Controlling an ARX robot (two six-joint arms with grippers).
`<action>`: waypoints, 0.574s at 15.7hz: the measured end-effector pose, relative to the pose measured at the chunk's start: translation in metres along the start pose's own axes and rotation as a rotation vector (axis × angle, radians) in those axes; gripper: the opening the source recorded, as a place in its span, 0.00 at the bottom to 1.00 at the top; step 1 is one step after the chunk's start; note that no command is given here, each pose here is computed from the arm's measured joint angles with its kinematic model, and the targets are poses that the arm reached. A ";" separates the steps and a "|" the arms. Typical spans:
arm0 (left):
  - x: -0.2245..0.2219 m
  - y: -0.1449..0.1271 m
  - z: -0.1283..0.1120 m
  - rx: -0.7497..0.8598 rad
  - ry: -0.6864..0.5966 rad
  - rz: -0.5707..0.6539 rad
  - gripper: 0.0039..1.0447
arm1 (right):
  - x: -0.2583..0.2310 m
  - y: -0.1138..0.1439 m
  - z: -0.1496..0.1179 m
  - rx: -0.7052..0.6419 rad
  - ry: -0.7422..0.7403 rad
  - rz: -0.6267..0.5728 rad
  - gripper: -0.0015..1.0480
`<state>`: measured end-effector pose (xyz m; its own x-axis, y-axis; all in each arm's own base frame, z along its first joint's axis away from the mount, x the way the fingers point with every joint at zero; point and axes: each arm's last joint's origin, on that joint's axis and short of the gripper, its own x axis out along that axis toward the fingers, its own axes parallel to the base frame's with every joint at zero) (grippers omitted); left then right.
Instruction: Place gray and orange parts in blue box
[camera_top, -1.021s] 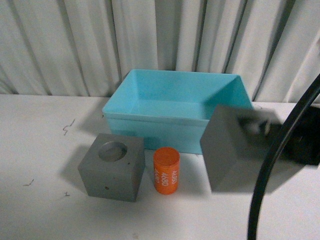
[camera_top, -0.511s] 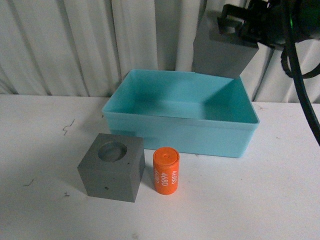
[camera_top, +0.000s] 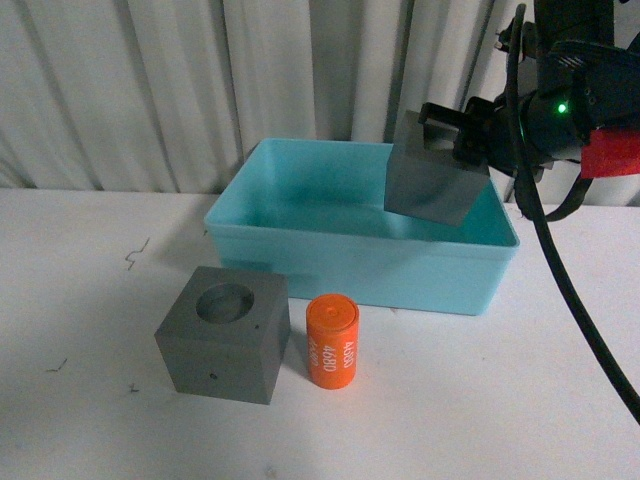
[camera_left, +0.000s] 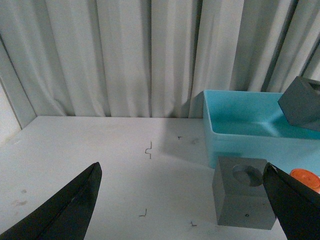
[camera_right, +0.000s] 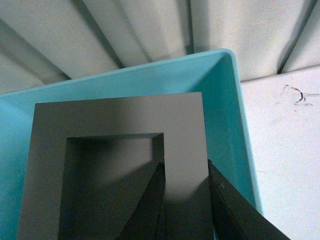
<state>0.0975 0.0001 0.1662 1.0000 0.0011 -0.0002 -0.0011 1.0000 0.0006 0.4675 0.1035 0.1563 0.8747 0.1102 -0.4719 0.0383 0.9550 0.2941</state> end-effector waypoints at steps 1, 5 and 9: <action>0.000 0.000 0.000 0.000 0.000 0.000 0.94 | 0.002 0.000 -0.002 0.007 0.004 -0.009 0.18; 0.000 0.000 0.000 0.000 0.000 0.000 0.94 | 0.005 0.002 -0.001 0.010 0.004 -0.022 0.18; 0.000 0.000 0.000 0.000 0.000 0.000 0.94 | 0.012 0.004 -0.006 0.004 0.027 -0.040 0.28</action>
<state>0.0975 0.0001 0.1662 1.0000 0.0011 -0.0002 -0.0011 1.0000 0.0006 0.4748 0.1105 0.1465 0.8590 0.0799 -0.5057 0.0747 0.9576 0.2782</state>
